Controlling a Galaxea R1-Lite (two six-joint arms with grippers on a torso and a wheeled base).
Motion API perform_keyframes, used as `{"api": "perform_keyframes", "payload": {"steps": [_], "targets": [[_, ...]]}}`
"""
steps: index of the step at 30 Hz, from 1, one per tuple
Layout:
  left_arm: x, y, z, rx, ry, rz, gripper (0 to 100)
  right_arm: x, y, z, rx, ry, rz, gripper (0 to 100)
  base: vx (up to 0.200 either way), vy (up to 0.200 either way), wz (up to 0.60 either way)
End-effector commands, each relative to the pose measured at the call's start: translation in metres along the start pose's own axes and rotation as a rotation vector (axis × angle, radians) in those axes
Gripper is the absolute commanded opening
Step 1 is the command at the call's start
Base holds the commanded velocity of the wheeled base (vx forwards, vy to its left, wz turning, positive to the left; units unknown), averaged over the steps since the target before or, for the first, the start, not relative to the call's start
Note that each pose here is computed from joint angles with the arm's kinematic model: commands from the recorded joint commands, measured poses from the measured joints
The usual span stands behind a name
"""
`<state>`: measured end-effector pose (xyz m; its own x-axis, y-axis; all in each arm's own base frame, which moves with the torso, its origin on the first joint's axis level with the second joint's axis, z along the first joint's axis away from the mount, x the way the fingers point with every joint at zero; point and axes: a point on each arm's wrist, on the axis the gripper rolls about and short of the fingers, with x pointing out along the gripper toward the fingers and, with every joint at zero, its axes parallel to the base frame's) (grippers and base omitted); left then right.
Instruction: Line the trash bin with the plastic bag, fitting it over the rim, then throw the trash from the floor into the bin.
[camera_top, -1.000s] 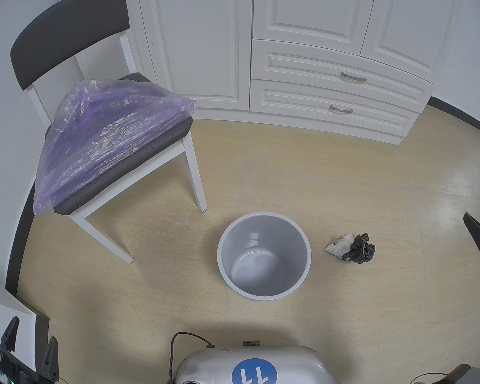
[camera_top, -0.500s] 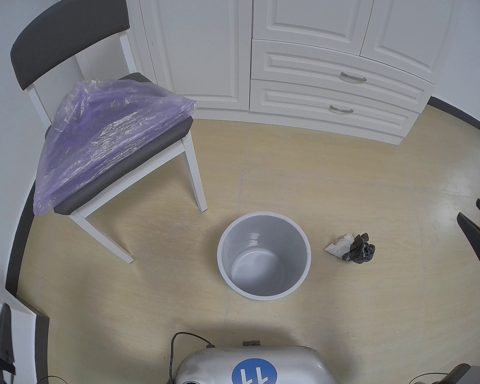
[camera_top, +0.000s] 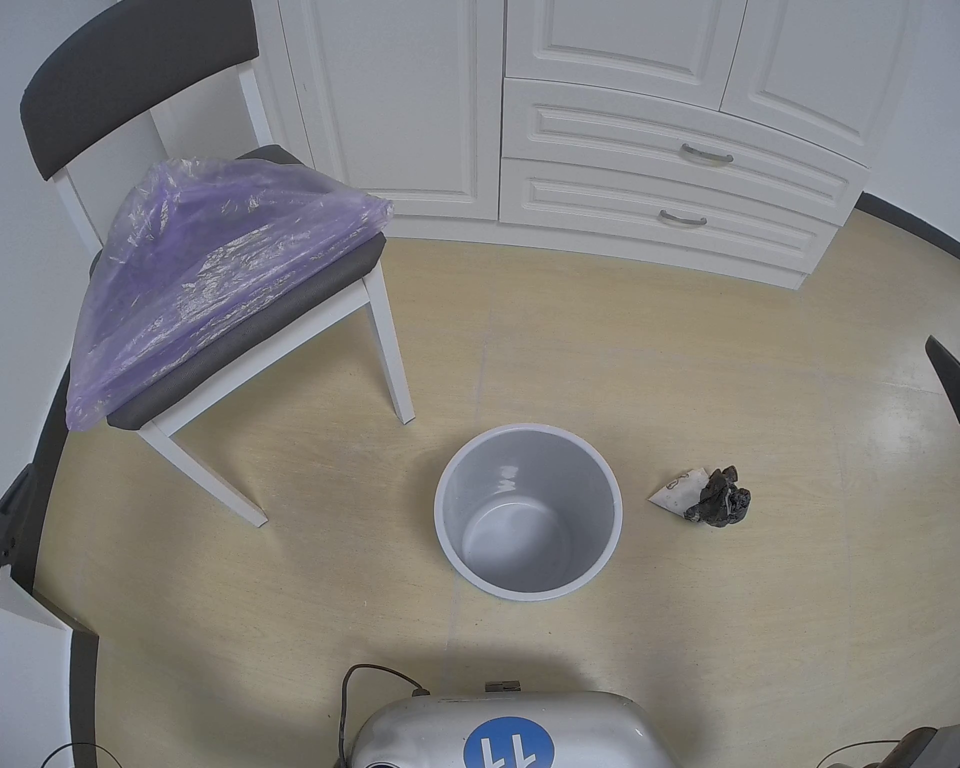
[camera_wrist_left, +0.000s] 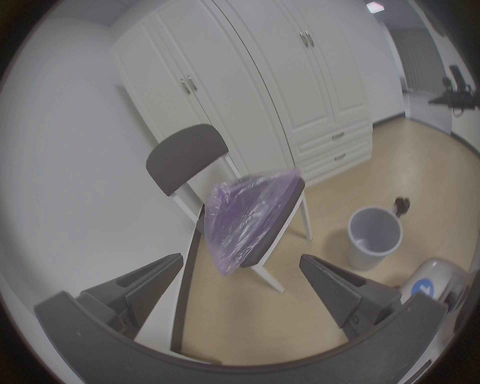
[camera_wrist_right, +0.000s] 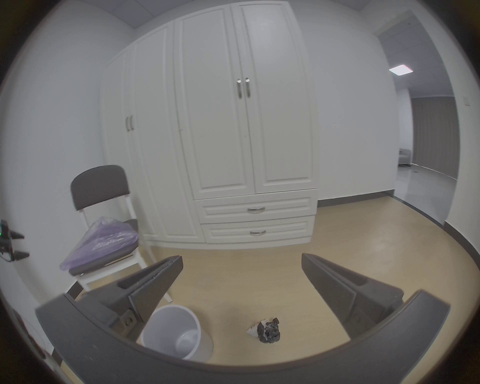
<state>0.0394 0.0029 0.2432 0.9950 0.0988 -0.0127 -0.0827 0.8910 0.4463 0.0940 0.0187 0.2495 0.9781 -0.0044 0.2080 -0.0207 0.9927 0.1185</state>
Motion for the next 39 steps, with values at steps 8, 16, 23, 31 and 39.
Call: {"api": "perform_keyframes", "payload": {"steps": [8,16,23,31,39], "targets": [[0.117,0.041,-0.017,0.173,0.326,-0.053,100,0.012,0.017,-0.006,0.064,-0.003,0.105,100,0.000,0.000,0.00],[0.149,0.064,-0.029,0.120,0.275,-0.153,100,0.014,0.017,-0.010,0.057,0.025,0.099,100,0.000,0.000,0.00],[0.158,0.066,-0.034,0.115,0.293,-0.160,100,0.014,0.017,-0.013,0.050,0.053,0.097,100,0.000,0.000,0.00],[0.173,0.074,-0.046,0.100,0.335,-0.160,100,0.016,0.017,-0.015,0.047,0.066,0.097,100,0.000,0.000,0.00],[0.184,0.082,-0.056,0.123,0.344,-0.094,100,0.018,0.018,-0.017,0.053,0.075,0.095,100,0.000,0.000,0.00]]}}
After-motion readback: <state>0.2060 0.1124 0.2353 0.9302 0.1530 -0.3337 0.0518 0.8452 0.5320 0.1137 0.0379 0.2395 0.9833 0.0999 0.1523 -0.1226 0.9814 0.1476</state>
